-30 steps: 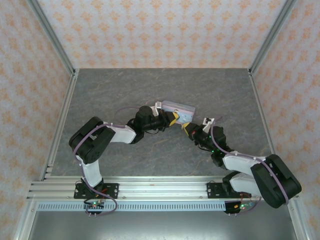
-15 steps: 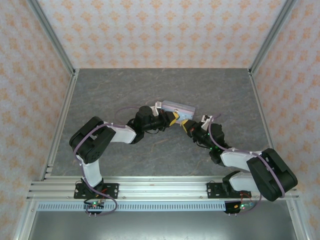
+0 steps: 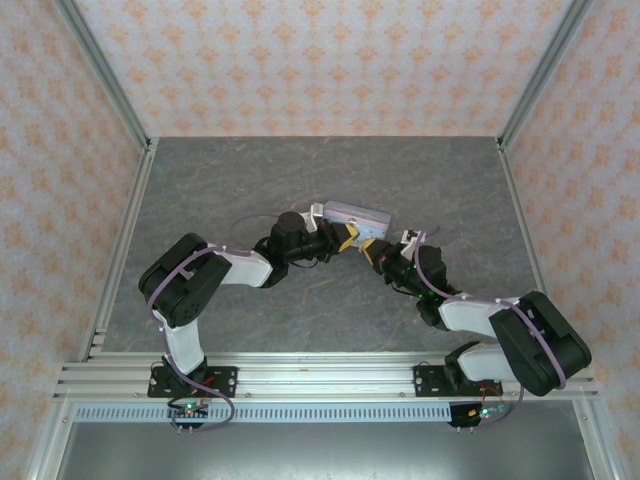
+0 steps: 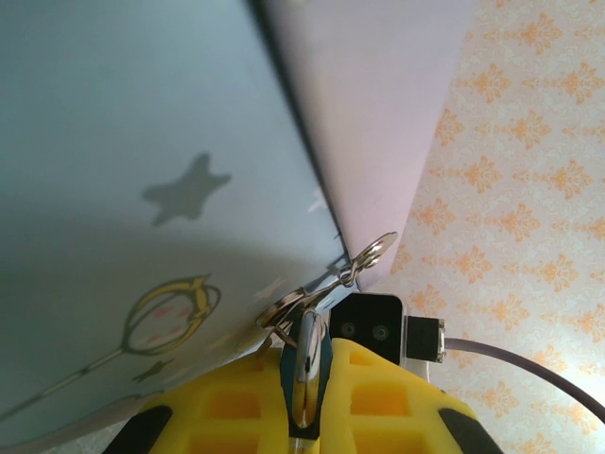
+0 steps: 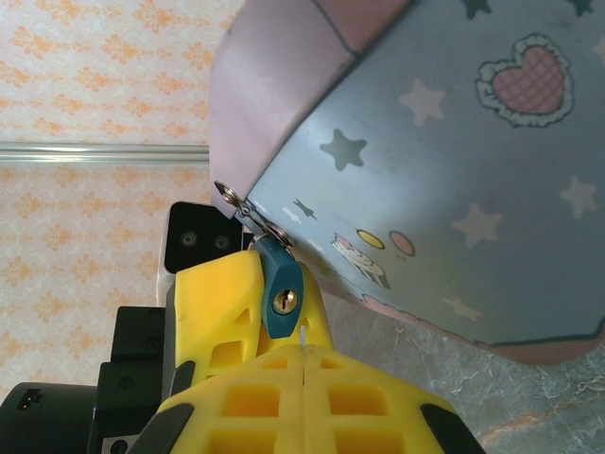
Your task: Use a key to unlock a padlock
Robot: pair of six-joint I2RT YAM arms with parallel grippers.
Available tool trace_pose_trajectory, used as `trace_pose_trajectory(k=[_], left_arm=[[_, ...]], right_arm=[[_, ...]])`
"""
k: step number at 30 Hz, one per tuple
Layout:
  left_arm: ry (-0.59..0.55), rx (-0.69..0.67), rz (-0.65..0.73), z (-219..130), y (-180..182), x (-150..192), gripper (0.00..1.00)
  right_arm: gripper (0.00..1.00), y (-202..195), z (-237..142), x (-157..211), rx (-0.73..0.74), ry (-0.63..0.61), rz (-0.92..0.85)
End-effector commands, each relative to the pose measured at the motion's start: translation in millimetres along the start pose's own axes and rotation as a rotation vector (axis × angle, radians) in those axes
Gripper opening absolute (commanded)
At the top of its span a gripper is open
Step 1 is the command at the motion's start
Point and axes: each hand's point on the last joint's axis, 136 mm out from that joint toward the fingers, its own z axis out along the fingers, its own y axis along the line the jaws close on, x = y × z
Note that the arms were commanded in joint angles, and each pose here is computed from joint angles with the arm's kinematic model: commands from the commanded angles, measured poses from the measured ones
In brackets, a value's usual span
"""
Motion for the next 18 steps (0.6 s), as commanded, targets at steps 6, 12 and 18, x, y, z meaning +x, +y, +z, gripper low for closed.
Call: trace_pose_trajectory(k=[6,12,18], left_arm=[[0.019,0.067,0.031,0.8,-19.5,0.1,0.00],[0.021,0.063,0.032,0.6,-18.1,0.5,0.00],[0.024,0.060,0.035,0.9,-17.8,0.8,0.00]], right_arm=[[0.00,23.2,6.8,-6.9,-0.066,-0.022,-0.023],[0.00,23.8,7.5,-6.9,-0.067,-0.020,-0.023],[0.00,23.7,6.3,-9.3,-0.068,-0.027,-0.024]])
